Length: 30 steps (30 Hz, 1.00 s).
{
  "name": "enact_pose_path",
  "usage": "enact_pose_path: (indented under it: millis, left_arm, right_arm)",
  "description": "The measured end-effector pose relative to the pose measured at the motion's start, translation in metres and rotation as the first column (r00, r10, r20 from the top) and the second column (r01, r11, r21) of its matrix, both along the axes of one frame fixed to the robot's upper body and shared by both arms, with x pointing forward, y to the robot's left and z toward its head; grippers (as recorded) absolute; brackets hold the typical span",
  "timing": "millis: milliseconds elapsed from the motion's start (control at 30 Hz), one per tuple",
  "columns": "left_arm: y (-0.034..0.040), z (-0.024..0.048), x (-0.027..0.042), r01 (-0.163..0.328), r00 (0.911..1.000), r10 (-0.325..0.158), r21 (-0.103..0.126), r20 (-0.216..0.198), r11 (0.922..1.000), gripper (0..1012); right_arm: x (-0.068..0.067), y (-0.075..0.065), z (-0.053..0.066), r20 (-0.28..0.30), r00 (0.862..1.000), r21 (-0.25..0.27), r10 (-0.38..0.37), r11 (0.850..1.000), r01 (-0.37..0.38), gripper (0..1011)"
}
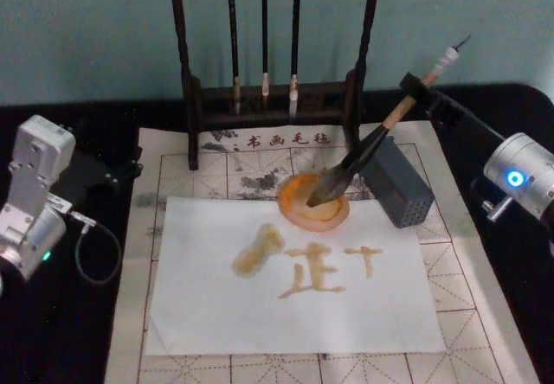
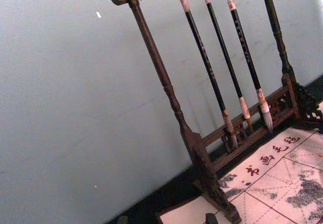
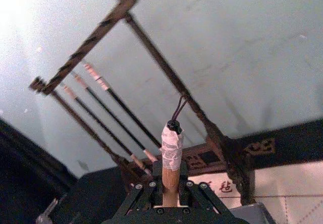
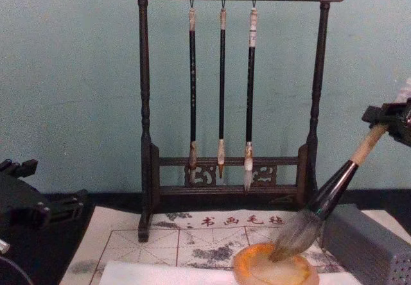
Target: Pick up the brush from the inkstone, write on the paper, then place the brush back to its original position.
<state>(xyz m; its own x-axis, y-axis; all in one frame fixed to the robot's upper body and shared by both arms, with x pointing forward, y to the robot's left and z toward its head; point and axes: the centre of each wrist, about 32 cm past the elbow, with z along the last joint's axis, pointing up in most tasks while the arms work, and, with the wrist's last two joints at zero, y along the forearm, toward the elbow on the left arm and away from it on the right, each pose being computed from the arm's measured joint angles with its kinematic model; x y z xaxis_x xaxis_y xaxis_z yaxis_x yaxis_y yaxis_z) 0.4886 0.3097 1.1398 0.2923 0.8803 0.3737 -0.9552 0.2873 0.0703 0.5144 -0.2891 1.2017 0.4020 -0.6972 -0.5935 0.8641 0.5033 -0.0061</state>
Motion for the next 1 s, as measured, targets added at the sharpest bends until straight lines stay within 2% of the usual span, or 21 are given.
enact_pose_path:
  millis: [133,300,533,733,1000]
  left_arm:
    - [0.0000,0.0000,0.0000,0.000,1.0000,0.000,0.000,0.000,1.0000,1001]
    - [0.0000,0.0000,0.0000,0.000,1.0000,0.000,0.000,0.000,1.0000,1001]
    - [0.0000,0.0000,0.0000,0.000,1.0000,0.000,0.000,0.000,1.0000,1001]
    - [0.0000,0.0000,0.0000,0.000,1.0000,0.000,0.000,0.000,1.0000,1001]
    - [0.0000,0.0000,0.0000,0.000,1.0000,0.000,0.000,0.000,1.0000,1001]
  right_arm:
    - [0.005,0.002,-0.002,-0.063,0.997,0.066,-0.034,0.997,0.039,181]
    - [0.010,0.005,-0.004,-0.125,0.991,0.109,-0.055,0.992,0.069,181]
    - [0.016,0.007,-0.006,-0.185,0.980,0.137,-0.075,0.985,0.101,181]
    - [0.020,0.007,-0.010,-0.243,0.965,0.165,-0.102,0.976,0.145,181]
    - [0.022,0.008,-0.015,-0.286,0.951,0.191,-0.118,0.965,0.177,181]
